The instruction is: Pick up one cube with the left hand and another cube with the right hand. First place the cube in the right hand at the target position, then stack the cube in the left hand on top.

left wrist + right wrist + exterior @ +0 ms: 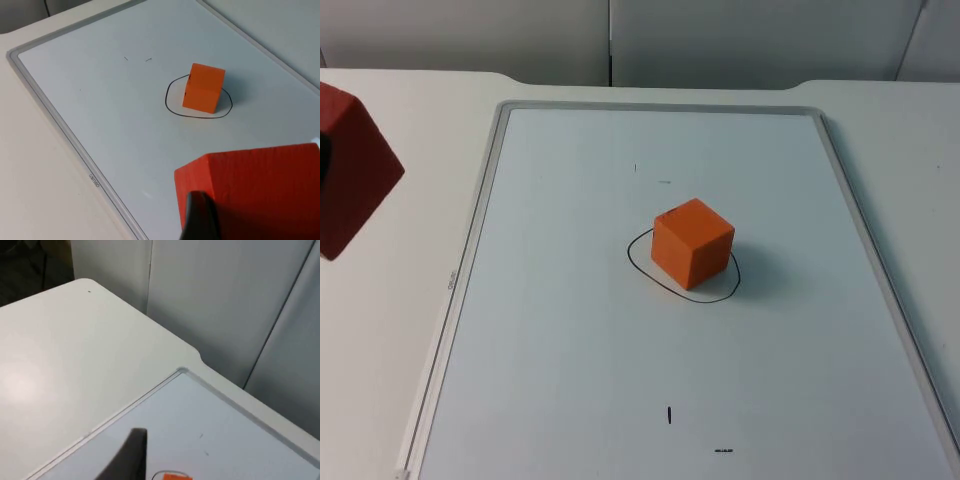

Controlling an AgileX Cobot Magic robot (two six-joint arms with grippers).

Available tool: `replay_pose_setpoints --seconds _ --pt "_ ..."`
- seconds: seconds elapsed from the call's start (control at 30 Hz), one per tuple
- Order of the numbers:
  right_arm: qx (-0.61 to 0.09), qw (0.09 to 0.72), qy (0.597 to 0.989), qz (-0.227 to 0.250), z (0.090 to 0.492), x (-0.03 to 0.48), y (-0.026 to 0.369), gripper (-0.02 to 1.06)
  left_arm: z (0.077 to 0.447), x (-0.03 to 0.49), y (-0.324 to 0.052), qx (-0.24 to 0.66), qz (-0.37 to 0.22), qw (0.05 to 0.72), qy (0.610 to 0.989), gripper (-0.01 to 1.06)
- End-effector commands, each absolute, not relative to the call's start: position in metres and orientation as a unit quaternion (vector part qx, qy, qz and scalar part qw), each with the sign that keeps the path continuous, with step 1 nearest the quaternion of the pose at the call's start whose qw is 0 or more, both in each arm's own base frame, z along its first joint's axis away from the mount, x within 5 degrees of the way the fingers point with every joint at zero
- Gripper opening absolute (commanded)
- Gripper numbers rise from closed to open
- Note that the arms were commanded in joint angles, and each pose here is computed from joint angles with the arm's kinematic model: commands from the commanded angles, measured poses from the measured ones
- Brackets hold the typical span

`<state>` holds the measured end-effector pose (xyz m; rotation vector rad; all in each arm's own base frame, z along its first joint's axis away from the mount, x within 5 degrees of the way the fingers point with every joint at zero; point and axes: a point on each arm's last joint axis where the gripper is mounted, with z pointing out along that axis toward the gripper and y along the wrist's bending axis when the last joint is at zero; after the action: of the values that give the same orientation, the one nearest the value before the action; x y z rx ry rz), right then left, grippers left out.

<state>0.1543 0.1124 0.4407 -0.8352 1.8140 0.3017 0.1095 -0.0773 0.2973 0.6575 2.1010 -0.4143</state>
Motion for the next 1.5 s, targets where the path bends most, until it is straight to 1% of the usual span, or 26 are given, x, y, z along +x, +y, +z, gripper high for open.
replay_pose_setpoints --seconds 0.0,0.1,0.17,0.33,0.4,0.47,0.5,0.53,0.6,0.67,0.7,0.8,0.83,0.87,1.0,1.03,1.13,1.2,1.23,1.33,1.4,1.47 --pt "-0.345 0.54 0.756 0.135 0.427 0.127 0.094 1.0 0.298 0.109 -0.078 0.265 -0.168 0.444 0.839 0.22" --pt "-0.329 0.55 0.753 0.149 0.407 0.093 0.072 1.0 0.296 0.113 -0.08 0.265 -0.166 0.441 0.841 0.22" --pt "-0.321 0.552 0.754 0.154 0.4 0.085 0.066 1.0 0.295 0.115 -0.081 0.264 -0.166 0.438 0.843 0.22" --pt "-0.313 0.588 0.729 0.16 0.383 0.047 0.04 1.0 0.295 0.138 -0.095 0.261 -0.163 0.42 0.854 0.22" --pt "-0.311 0.591 0.726 0.162 0.38 0.042 0.036 1.0 0.3 0.144 -0.099 0.264 -0.162 0.422 0.852 0.22" --pt "-0.31 0.592 0.727 0.16 0.375 0.036 0.032 1.0 0.309 0.162 -0.11 0.274 -0.156 0.423 0.849 0.22" --pt "-0.31 0.584 0.735 0.153 0.371 0.035 0.03 1.0 0.319 0.177 -0.119 0.284 -0.151 0.428 0.845 0.22" --pt "-0.31 0.584 0.735 0.153 0.371 0.035 0.03 1.0 0.319 0.177 -0.119 0.284 -0.151 0.428 0.845 0.22" --pt "-0.309 0.569 0.748 0.143 0.367 0.036 0.028 1.0 0.323 0.2 -0.134 0.297 -0.145 0.416 0.847 0.22" --pt "-0.311 0.563 0.753 0.139 0.365 0.036 0.028 1.0 0.323 0.222 -0.148 0.309 -0.139 0.4 0.852 0.22" --pt "-0.311 0.563 0.753 0.139 0.365 0.036 0.028 1.0 0.323 0.222 -0.148 0.309 -0.139 0.4 0.852 0.22" --pt "-0.313 0.565 0.752 0.131 0.365 0.037 0.027 1.0 0.315 0.255 -0.17 0.326 -0.133 0.372 0.859 0.22" --pt "-0.313 0.566 0.752 0.128 0.365 0.037 0.027 1.0 0.307 0.265 -0.177 0.331 -0.132 0.355 0.864 0.22" --pt "-0.313 0.566 0.752 0.128 0.365 0.037 0.027 1.0 0.307 0.265 -0.177 0.331 -0.132 0.355 0.864 0.22" --pt "-0.313 0.566 0.752 0.128 0.365 0.037 0.027 1.0 0.276 0.305 -0.209 0.353 -0.144 0.281 0.881 0.22" --pt "-0.313 0.566 0.752 0.128 0.365 0.037 0.027 1.0 0.276 0.305 -0.209 0.353 -0.144 0.281 0.881 0.22" --pt "-0.313 0.566 0.752 0.128 0.365 0.037 0.027 1.0 0.261 0.321 -0.234 0.372 -0.145 0.263 0.878 0.22" --pt "-0.313 0.566 0.752 0.128 0.365 0.037 0.027 1.0 0.251 0.329 -0.252 0.395 -0.144 0.259 0.869 0.22" --pt "-0.313 0.566 0.752 0.128 0.365 0.037 0.027 1.0 0.251 0.329 -0.252 0.395 -0.144 0.259 0.869 0.22" --pt "-0.313 0.566 0.752 0.128 0.365 0.037 0.027 1.0 0.238 0.339 -0.269 0.411 -0.145 0.249 0.865 0.22" --pt "-0.313 0.566 0.752 0.128 0.365 0.037 0.027 1.0 0.237 0.342 -0.271 0.411 -0.146 0.249 0.865 0.22" --pt "-0.313 0.566 0.752 0.129 0.365 0.037 0.027 1.0 0.225 0.346 -0.276 0.416 -0.153 0.243 0.863 0.22"
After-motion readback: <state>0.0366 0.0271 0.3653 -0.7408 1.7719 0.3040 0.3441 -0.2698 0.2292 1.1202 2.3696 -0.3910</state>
